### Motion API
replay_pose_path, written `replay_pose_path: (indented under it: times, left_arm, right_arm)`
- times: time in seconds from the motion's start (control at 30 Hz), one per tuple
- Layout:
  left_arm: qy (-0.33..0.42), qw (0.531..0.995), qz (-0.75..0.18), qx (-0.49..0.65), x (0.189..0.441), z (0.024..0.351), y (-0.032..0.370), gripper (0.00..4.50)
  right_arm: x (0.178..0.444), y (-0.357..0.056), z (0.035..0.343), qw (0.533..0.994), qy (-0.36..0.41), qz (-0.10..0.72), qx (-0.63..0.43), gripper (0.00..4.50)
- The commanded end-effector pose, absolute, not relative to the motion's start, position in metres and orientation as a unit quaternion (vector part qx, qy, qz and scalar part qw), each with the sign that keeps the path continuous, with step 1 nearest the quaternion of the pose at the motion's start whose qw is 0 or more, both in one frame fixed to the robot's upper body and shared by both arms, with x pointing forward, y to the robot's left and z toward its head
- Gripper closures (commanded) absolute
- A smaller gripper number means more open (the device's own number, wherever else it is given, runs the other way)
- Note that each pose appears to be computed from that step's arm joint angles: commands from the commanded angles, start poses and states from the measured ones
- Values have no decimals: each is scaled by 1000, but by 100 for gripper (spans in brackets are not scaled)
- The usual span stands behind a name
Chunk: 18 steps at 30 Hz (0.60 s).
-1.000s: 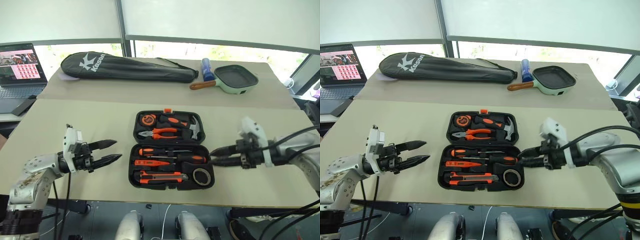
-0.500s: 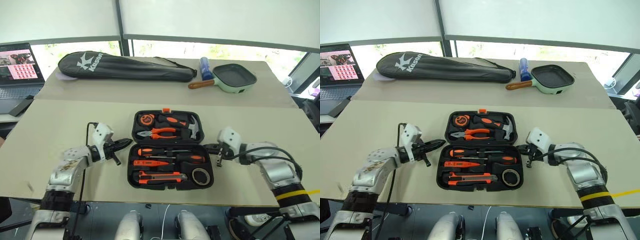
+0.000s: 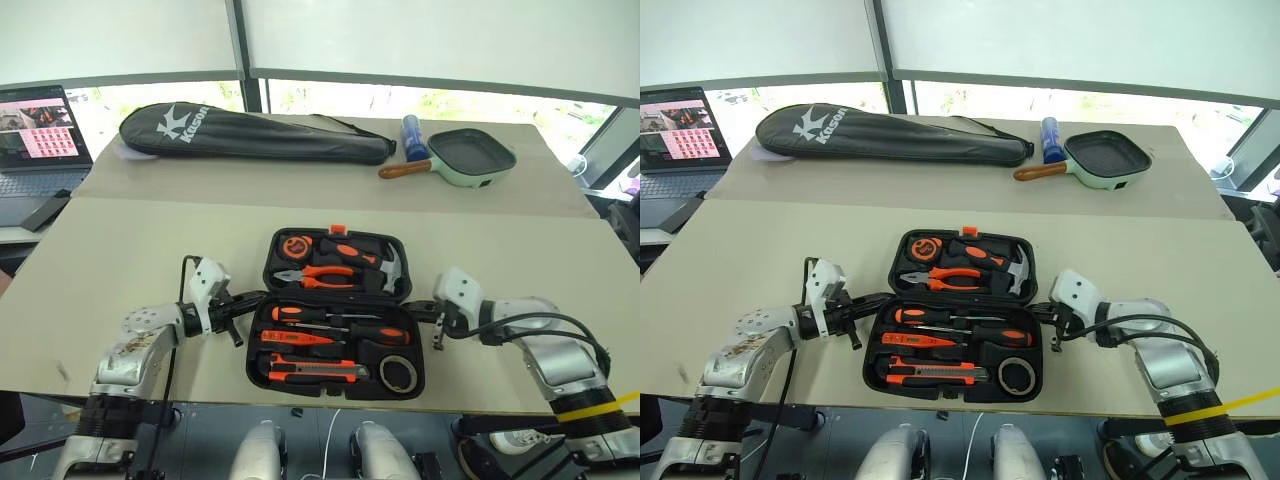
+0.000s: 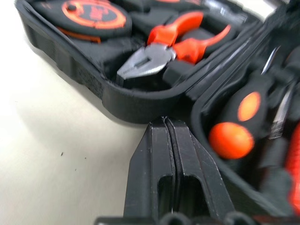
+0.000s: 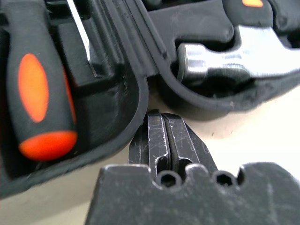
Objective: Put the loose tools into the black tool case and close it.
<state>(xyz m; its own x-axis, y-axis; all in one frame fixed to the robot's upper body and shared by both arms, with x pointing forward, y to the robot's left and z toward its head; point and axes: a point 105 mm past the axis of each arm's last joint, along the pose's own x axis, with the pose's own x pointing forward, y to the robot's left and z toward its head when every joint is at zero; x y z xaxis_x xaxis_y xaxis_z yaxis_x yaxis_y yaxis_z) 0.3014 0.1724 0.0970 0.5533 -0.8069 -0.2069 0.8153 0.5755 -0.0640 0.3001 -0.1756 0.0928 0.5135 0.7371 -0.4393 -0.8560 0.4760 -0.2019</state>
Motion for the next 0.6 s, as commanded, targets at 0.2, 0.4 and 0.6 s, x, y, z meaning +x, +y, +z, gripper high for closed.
replay_pose_path:
  times: [0.2, 0.4, 0.6]
  left_arm:
    - [169, 901, -398, -29, 311, 156, 209, 145]
    - [275, 895, -352, -7, 327, 144, 190, 0]
    - [303, 899, -313, -47, 347, 138, 172, 0]
  right_arm:
    - [294, -187, 156, 871, 250, 417, -75, 162]
    - [312, -189, 159, 872, 356, 334, -24, 4]
    - [336, -179, 151, 879, 382, 286, 2, 4]
